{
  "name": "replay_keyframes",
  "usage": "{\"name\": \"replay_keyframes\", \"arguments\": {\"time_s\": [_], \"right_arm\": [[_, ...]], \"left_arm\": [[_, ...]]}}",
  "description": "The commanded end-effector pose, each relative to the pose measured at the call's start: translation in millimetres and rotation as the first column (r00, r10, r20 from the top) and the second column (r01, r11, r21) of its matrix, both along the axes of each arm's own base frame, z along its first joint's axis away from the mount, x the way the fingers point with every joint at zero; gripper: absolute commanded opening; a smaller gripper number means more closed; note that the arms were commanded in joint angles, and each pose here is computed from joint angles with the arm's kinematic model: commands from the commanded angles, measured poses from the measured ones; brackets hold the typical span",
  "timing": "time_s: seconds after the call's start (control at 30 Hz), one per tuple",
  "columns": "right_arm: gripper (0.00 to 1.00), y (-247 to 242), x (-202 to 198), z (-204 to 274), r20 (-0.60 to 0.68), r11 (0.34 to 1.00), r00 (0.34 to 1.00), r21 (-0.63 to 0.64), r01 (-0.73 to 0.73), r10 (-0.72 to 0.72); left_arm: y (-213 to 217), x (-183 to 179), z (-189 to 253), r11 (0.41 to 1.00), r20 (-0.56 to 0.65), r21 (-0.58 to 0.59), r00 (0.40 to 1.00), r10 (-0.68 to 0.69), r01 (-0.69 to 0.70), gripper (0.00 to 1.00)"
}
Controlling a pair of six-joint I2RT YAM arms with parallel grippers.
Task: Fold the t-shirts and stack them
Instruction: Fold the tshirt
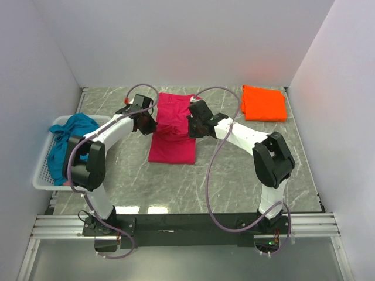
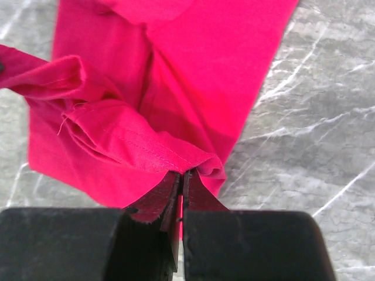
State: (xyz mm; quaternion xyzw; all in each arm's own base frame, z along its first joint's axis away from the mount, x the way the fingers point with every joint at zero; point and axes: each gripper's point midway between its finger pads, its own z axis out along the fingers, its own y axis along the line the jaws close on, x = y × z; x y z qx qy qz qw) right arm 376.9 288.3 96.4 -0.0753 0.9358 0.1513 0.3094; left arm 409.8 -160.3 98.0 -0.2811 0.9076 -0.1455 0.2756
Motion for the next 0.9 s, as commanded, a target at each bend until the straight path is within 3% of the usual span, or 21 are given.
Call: {"name": "replay_keyframes", "arguments": {"time_s": [0.0, 0.1, 0.2, 0.3, 0.33, 0.4, 0.43, 0.6, 0.87], "right_arm": [[0.00, 7, 20, 14, 0.040, 0.999, 0.999, 0.036, -0.024, 0.022], [0.00, 8, 32, 9, 0.027, 0.998, 0.999, 0.058, -0.030, 0.028], [0.02, 6, 48, 3, 0.016, 0.997, 1.000, 0.068, -0.026, 0.025], [0.32, 3, 63, 6, -0.019, 0.995, 1.000, 0.093, -0.023, 0.025], [0.46, 1, 66, 9, -0.020, 0.995, 1.000, 0.095, -0.015, 0.017], [0.57, -3, 69, 19, 0.005, 0.996, 1.000, 0.094, -0.009, 0.008], [0.67, -2, 66, 30, 0.023, 0.994, 1.000, 0.109, -0.020, 0.018], [0.77, 4, 31, 25, -0.005, 0.979, 0.996, 0.184, -0.092, 0.094], [0.77, 55, -11, 6, -0.008, 0.954, 0.969, 0.175, -0.242, 0.247]], "left_arm": [[-4, 21, 17, 0.999, 0.057, -0.020, 0.998, -0.024, 0.025, 0.01], [-2, 28, 10, 0.999, 0.045, -0.018, 0.999, -0.025, 0.026, 0.06], [0, 36, 6, 0.999, 0.041, -0.023, 0.999, -0.024, 0.025, 0.19], [3, 48, 11, 0.999, 0.048, -0.025, 0.999, -0.023, 0.024, 0.49], [3, 50, 14, 0.999, 0.054, -0.021, 0.998, -0.028, 0.029, 0.72], [4, 53, 25, 0.999, 0.079, -0.015, 0.996, -0.031, 0.033, 0.92], [4, 52, 36, 0.999, 0.102, -0.022, 0.994, -0.032, 0.034, 0.99], [11, 21, 41, 0.999, 0.112, -0.048, 0.994, -0.013, 0.018, 0.99], [41, -59, 3, 0.997, 0.008, -0.023, 0.998, 0.068, -0.067, 0.99]]}}
